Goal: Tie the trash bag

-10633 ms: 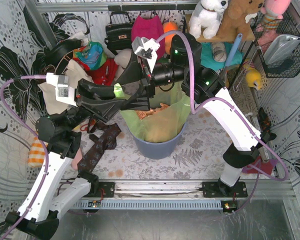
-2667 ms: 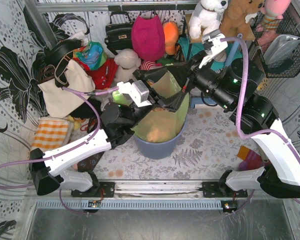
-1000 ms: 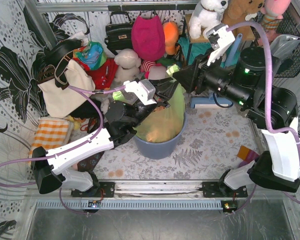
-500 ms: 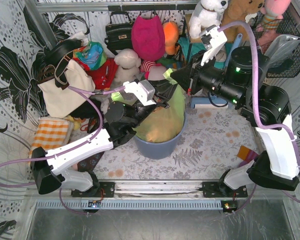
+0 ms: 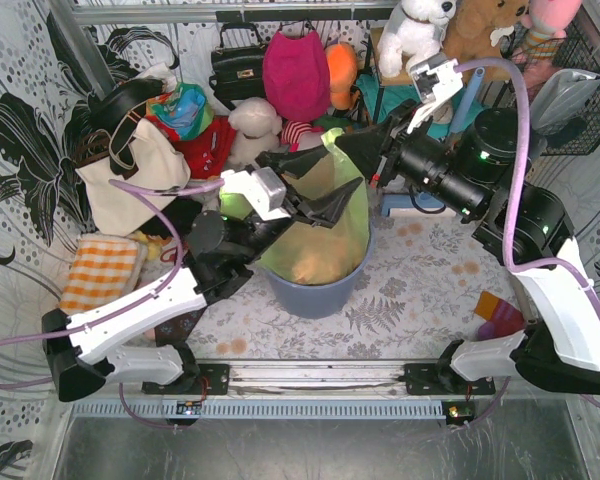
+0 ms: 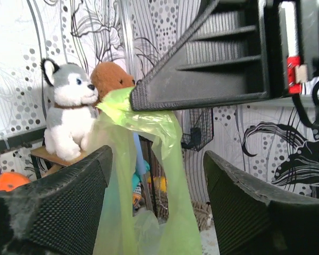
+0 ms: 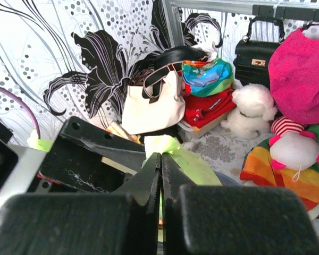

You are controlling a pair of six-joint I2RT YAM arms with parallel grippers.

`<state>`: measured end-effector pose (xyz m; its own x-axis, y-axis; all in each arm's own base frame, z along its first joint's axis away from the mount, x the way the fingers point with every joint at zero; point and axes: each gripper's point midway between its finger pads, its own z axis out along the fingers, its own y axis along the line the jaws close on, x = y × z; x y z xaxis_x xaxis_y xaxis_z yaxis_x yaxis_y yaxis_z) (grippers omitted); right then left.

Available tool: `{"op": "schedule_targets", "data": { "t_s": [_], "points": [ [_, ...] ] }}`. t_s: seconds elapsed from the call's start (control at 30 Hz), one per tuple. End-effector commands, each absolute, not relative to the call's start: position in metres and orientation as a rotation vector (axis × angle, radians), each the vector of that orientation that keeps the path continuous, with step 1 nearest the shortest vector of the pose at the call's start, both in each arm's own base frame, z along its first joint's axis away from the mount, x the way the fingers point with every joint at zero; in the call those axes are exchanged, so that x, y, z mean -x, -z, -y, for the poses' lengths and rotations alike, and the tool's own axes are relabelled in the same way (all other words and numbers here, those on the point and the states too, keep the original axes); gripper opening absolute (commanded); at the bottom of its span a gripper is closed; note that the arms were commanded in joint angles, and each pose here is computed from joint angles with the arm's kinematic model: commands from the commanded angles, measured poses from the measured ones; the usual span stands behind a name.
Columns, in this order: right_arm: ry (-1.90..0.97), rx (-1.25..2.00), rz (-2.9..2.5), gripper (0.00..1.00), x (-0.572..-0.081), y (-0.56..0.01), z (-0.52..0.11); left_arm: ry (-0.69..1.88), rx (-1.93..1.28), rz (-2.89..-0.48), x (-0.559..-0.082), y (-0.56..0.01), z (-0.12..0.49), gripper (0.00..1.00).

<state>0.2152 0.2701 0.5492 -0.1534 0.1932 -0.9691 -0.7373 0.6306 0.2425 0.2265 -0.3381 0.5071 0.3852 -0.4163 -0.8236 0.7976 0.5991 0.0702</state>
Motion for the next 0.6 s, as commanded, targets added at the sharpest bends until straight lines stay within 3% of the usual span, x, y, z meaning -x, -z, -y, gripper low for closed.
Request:
{"op": "schedule_targets", "data": {
  "t_s": [0.0,0.33,0.57],
  "points": [
    [-0.892,0.424,-1.434,0.00,-0.213,-0.572,-0.263,0.834,-0.468,-0.804,-0.211,-0.538,0.314,0.83],
    [-0.910,0.434,-1.429,0.00,-0.208,-0.572,-0.262,0.765,-0.462,-0.746,-0.212,-0.549,0.307,0.98],
    [-0.958,0.461,-1.429,0.00,-0.200,-0.571,-0.267,0.716,-0.498,-0.723,-0.228,-0.549,0.327,0.99]
  ]
}}
